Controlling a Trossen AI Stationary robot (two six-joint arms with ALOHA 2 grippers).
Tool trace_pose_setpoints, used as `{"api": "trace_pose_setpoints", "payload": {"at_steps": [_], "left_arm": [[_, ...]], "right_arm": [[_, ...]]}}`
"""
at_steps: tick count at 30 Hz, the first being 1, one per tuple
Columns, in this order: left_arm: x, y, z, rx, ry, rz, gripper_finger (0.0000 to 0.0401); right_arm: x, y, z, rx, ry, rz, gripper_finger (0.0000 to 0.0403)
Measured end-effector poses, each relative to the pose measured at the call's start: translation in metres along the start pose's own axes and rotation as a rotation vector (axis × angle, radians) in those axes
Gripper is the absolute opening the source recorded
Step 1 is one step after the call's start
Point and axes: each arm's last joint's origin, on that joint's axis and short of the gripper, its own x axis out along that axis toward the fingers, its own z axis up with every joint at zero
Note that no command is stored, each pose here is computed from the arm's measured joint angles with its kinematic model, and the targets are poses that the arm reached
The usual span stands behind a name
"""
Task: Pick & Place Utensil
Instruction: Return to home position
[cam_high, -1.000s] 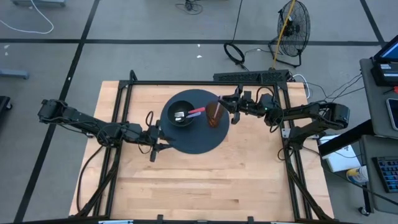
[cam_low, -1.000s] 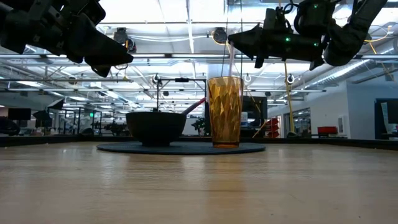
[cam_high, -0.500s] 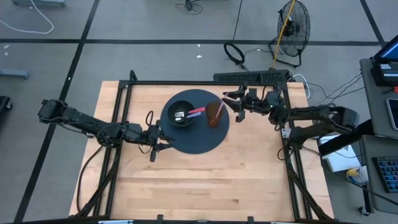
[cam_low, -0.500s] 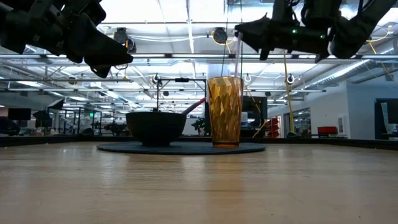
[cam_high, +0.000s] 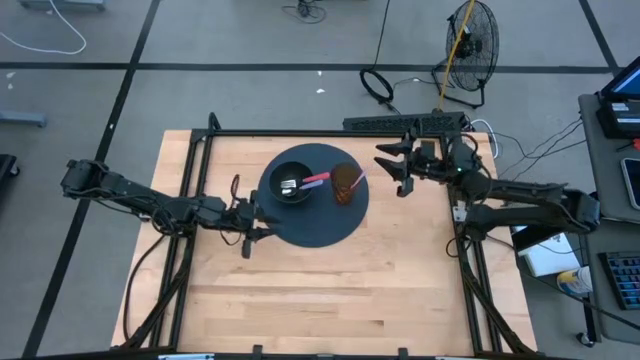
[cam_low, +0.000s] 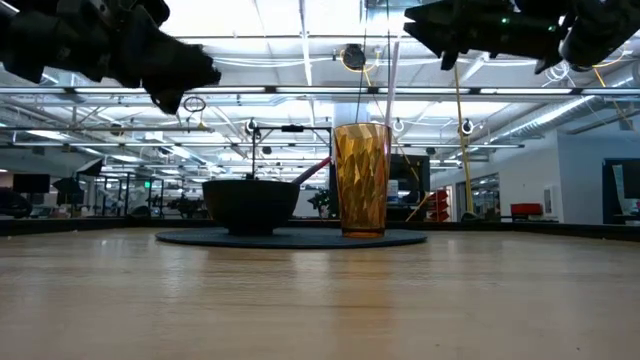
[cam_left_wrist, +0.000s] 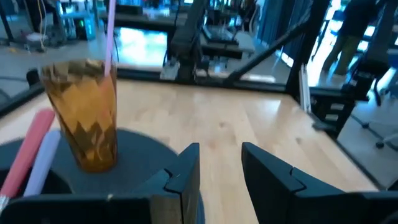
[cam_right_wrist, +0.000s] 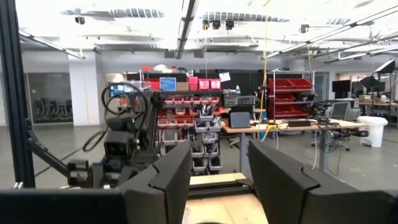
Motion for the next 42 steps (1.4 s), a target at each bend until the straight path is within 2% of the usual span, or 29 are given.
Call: {"api": "trace_pose_setpoints", "payload": {"at_steps": [6, 10, 13, 21, 28, 33, 38, 42], "left_arm": [[0.000, -0.001, 0.007, 0.064, -0.075, -0.008, 0.0122], [0.000, -0.001, 0.008, 0.117, -0.085, 0.000, 0.0122], [-0.001, 0.000, 0.010, 0.125, -0.103, 0.032, 0.0122], [-0.001, 0.001, 0.011, 0.122, -0.112, 0.075, 0.0122], [-0.001, 0.002, 0.010, 0.184, -0.107, 0.085, 0.0122], [-0.001, 0.004, 0.010, 0.183, -0.098, 0.160, 0.0122], [-0.001, 0.005, 0.008, 0.187, -0.082, 0.178, 0.0122], [-0.001, 0.006, 0.008, 0.179, -0.081, 0.181, 0.0122]], "right_arm": [[-0.016, 0.006, 0.011, -0.012, 0.055, -0.004, 0.0162], [-0.025, 0.011, 0.013, -0.009, 0.112, 0.064, 0.0164], [-0.031, 0.013, 0.014, 0.004, 0.144, 0.072, 0.0168], [-0.041, 0.016, 0.008, -0.003, 0.257, 0.063, 0.0171], [-0.049, 0.022, -0.006, -0.040, 0.396, 0.103, 0.0171], [-0.062, 0.030, -0.021, -0.023, 0.368, 0.129, 0.0171], [-0.082, 0.035, -0.034, -0.021, 0.216, 0.068, 0.0171], [-0.098, 0.036, -0.051, 0.009, 0.207, 0.037, 0.0171]]}}
